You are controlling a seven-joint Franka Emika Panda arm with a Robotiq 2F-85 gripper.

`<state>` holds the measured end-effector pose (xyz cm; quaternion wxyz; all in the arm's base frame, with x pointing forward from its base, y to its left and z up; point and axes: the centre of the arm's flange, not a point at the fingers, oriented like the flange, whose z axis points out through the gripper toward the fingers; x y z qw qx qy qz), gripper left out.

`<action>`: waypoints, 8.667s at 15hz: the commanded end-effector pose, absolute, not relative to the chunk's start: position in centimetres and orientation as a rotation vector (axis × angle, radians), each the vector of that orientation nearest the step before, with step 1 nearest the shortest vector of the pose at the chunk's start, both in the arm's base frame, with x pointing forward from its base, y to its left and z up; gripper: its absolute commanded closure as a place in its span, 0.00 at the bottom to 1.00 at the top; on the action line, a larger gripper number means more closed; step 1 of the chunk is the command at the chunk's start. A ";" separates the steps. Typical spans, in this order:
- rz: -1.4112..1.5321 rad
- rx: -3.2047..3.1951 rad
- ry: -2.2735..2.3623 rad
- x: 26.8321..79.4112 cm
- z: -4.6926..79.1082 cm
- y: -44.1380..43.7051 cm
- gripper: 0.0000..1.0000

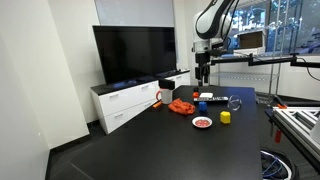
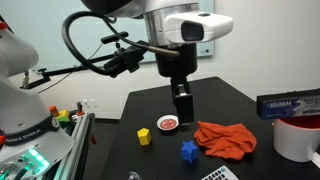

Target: Make the star block stand upright

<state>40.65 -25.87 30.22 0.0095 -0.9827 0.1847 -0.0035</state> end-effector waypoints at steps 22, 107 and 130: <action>0.068 -3.098 0.611 43.4 18.1 -25.4 0.25; -0.206 -3.087 1.198 41.2 22.6 -23.8 0.00; -0.319 -3.089 1.044 42.6 19.1 -24.3 0.65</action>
